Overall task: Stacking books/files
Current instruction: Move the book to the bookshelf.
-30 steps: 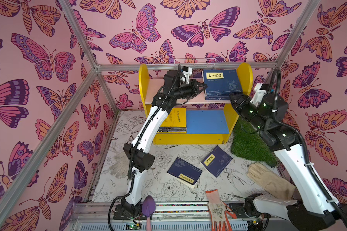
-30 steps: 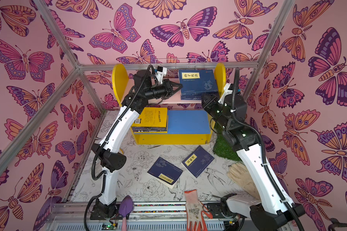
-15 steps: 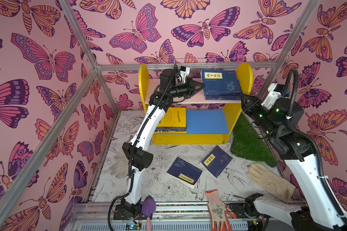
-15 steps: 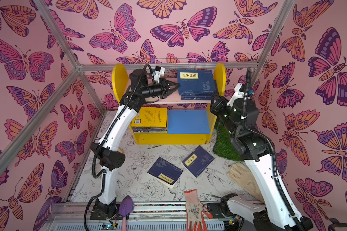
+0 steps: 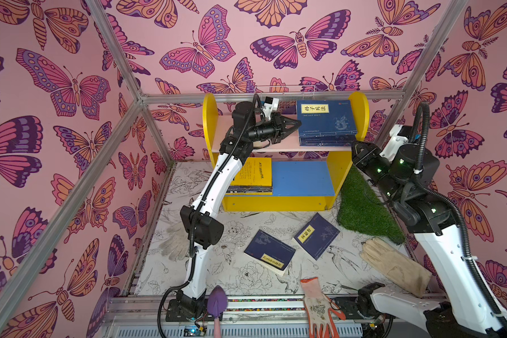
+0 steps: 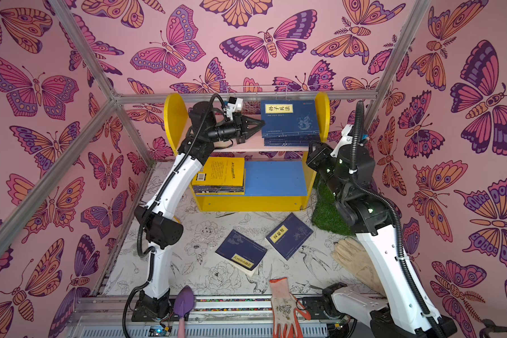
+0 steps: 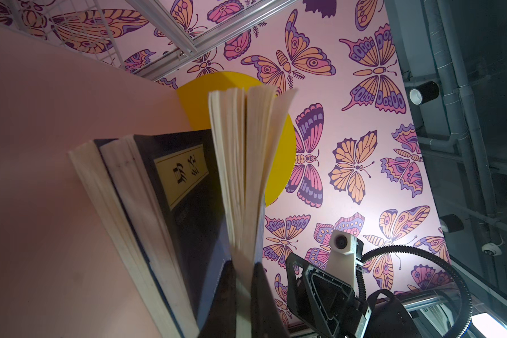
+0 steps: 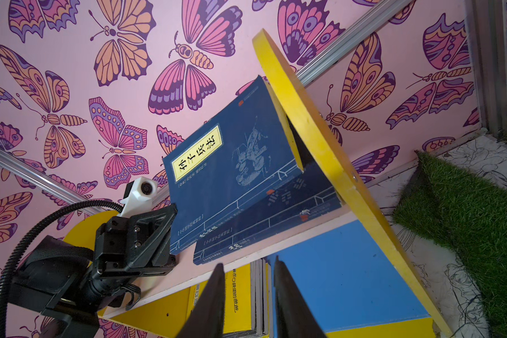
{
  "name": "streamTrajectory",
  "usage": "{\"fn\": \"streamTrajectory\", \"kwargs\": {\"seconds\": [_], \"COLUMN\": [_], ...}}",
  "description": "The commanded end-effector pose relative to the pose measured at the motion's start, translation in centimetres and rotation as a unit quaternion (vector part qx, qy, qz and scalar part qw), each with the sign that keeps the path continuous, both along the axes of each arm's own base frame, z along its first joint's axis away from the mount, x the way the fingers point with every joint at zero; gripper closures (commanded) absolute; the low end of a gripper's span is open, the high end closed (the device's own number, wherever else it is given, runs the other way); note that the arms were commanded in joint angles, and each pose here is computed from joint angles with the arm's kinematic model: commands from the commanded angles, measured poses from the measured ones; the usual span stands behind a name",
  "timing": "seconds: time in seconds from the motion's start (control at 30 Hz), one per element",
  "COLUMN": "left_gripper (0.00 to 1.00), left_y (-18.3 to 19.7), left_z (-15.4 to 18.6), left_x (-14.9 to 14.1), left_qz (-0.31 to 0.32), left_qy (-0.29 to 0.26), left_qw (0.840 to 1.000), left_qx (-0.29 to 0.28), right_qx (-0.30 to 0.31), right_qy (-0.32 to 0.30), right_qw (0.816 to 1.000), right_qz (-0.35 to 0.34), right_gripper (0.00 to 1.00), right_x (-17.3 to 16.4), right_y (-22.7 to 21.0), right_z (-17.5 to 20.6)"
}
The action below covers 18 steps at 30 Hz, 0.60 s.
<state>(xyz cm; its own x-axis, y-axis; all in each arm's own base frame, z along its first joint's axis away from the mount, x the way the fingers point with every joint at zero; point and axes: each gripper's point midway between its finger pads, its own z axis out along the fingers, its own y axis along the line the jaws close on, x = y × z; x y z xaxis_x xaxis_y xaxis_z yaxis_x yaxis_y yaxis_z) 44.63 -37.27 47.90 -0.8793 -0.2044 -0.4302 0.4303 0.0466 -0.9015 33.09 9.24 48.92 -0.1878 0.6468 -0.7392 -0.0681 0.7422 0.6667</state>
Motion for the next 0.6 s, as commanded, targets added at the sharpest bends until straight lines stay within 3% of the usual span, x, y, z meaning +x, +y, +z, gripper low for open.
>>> {"fn": "streamTrajectory", "kwargs": {"seconds": [0.0, 0.1, 0.13, 0.17, 0.27, 0.43, 0.57], "left_gripper": [1.0, 0.98, 0.91, 0.77, 0.47, 0.3, 0.3], "left_y": [-1.8, -2.0, -2.0, -2.1, -2.2, -1.9, -1.4], "left_z": [-4.2, -4.8, -5.1, -5.3, -5.8, -5.6, -5.3], "left_x": [0.8, 0.9, 1.0, 1.1, 1.3, 1.7, 1.8], "left_qz": [-0.021, -0.018, -0.017, -0.016, -0.012, 0.003, 0.027], "left_qy": [0.047, 0.056, 0.061, 0.065, 0.076, 0.074, 0.064], "left_qw": [0.998, 0.998, 0.998, 0.997, 0.997, 0.997, 0.997], "left_qx": [0.021, 0.024, 0.026, 0.027, 0.028, 0.028, 0.04], "right_qx": [-0.001, 0.0, -0.001, -0.001, 0.001, -0.001, 0.001], "right_qy": [0.001, 0.0, 0.0, 0.001, 0.001, -0.001, -0.003], "right_qw": [1.0, 1.0, 1.0, 1.0, 1.0, 1.0, 1.0], "right_qz": [-0.01, -0.007, -0.005, -0.004, 0.002, 0.002, 0.006], "right_gripper": [0.7, 0.7, 0.7, 0.7, 0.7, 0.7, 0.7], "right_x": [0.1, 0.1, 0.2, 0.2, 0.3, 0.3, 0.5], "right_y": [-0.5, -0.4, -0.3, -0.2, 0.0, 0.0, 0.3], "right_z": [-0.1, -0.1, -0.1, -0.1, -0.1, -0.1, -0.1]}}
